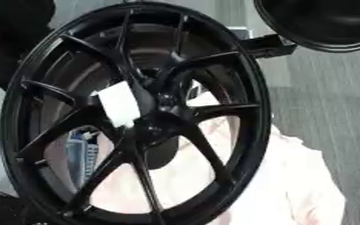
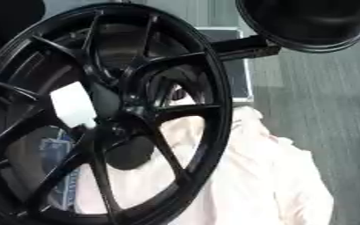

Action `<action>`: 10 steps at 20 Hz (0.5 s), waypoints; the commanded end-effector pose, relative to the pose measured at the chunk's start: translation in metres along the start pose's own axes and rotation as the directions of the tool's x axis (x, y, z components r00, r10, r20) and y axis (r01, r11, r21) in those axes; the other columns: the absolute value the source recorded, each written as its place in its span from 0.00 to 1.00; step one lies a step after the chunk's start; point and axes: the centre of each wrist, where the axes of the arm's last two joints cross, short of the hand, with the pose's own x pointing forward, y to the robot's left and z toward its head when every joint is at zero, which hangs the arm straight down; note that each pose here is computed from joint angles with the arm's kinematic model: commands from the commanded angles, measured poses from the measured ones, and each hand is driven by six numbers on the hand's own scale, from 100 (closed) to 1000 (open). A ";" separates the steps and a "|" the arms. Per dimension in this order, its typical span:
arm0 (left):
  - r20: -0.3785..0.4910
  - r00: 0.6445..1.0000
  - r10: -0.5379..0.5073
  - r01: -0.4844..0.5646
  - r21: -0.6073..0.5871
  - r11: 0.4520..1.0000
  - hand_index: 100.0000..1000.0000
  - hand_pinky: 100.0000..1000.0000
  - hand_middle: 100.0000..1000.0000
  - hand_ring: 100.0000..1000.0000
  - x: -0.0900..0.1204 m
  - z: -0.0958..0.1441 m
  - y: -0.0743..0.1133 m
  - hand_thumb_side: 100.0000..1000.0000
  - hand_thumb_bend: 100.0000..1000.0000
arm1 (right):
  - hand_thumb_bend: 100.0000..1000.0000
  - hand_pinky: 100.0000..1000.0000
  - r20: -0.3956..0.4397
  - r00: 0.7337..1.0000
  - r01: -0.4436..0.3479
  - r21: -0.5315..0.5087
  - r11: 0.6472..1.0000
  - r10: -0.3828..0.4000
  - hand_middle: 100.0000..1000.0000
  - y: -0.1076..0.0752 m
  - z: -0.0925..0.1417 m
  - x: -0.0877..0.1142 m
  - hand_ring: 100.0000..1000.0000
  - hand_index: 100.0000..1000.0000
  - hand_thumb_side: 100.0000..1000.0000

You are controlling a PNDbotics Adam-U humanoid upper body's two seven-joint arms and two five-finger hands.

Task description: Pull the pin out of the wheel hub.

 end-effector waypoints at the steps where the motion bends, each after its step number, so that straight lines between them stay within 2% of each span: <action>1: 0.014 0.999 -0.030 0.029 0.065 0.997 0.82 0.88 0.76 0.71 0.007 0.007 0.021 0.00 0.39 | 0.00 0.64 0.006 1.000 -0.020 -0.043 0.999 0.021 0.57 -0.005 -0.005 0.003 0.62 0.68 0.41; 5: 0.099 0.995 -0.018 -0.003 0.210 0.978 0.75 0.82 0.64 0.56 0.019 0.006 0.021 0.00 0.28 | 0.00 0.64 0.002 1.000 -0.020 -0.041 0.999 0.020 0.57 -0.005 -0.004 0.002 0.62 0.68 0.41; 8: 0.212 0.977 -0.027 -0.040 0.305 0.951 0.72 0.80 0.59 0.51 0.044 0.002 0.015 0.00 0.26 | 0.00 0.64 0.005 1.000 -0.018 -0.039 0.999 0.018 0.57 -0.004 -0.004 0.002 0.62 0.68 0.41; 10: 0.296 0.953 -0.055 -0.043 0.314 0.948 0.71 0.79 0.57 0.49 0.068 0.000 0.008 0.00 0.26 | 0.00 0.64 0.011 1.000 -0.017 -0.035 0.999 0.017 0.57 -0.004 -0.004 0.003 0.62 0.68 0.41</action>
